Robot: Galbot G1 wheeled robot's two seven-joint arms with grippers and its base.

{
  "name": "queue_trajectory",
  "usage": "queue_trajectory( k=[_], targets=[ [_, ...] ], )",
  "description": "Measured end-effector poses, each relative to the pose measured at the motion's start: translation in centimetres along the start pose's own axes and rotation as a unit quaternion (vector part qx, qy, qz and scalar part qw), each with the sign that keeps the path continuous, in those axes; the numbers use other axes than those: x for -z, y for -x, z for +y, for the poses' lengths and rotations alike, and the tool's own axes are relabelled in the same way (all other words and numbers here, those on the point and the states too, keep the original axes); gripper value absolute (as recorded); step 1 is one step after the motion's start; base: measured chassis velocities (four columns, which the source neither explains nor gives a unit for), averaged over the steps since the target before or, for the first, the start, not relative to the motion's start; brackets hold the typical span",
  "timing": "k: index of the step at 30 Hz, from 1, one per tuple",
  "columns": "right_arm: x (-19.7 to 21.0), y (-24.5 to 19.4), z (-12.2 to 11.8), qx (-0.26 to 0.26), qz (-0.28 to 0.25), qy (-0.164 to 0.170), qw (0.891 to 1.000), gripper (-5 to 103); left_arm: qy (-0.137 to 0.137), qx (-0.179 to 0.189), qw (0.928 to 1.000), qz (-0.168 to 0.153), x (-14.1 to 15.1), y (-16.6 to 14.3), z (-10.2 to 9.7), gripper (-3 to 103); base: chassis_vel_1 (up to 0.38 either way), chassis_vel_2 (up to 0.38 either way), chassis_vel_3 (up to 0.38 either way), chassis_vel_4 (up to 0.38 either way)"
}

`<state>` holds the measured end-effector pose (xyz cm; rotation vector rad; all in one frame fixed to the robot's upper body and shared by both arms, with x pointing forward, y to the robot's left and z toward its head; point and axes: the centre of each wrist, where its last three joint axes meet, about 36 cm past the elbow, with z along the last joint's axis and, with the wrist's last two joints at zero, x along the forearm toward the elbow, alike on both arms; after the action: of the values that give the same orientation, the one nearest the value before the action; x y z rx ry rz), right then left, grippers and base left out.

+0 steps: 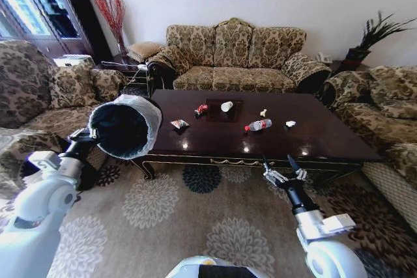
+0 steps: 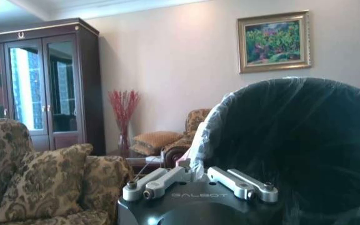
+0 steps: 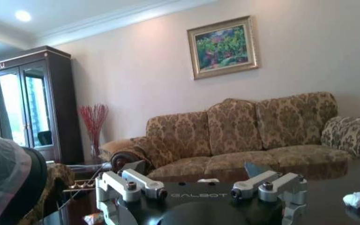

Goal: Move to the front of the table and place the trash on the table into the trash bin.

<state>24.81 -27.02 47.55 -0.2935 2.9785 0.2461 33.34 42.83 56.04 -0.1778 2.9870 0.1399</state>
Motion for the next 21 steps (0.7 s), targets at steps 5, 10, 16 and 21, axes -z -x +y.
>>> queue_trajectory(
  k=[5, 10, 16, 21],
  targets=[
    [-0.13, -0.01, 0.0, 0.001, 0.0, 0.001, 1.0, 100, 0.0, -0.002, 1.0, -0.001, 0.06, -0.04, -0.08, 2, -0.13, 0.155, 0.123, -0.126],
    [-0.35, -0.06, 0.11, 0.002, 0.002, 0.003, 1.0, 100, 0.0, -0.003, 1.0, -0.002, 0.08, -0.06, -0.11, 2, -0.236, 0.236, 0.218, -0.227],
    [-0.63, -0.07, 0.11, -0.004, -0.014, -0.004, 1.0, 100, 0.001, -0.005, 1.0, -0.002, 0.12, -0.02, -0.14, 2, -0.237, 0.256, 0.245, -0.238],
    [-0.59, -0.12, 0.07, -0.005, -0.01, -0.007, 1.0, 100, 0.002, -0.006, 1.0, -0.002, 0.12, 0.0, -0.15, 2, -0.115, 0.109, 0.105, -0.093]
  ],
)
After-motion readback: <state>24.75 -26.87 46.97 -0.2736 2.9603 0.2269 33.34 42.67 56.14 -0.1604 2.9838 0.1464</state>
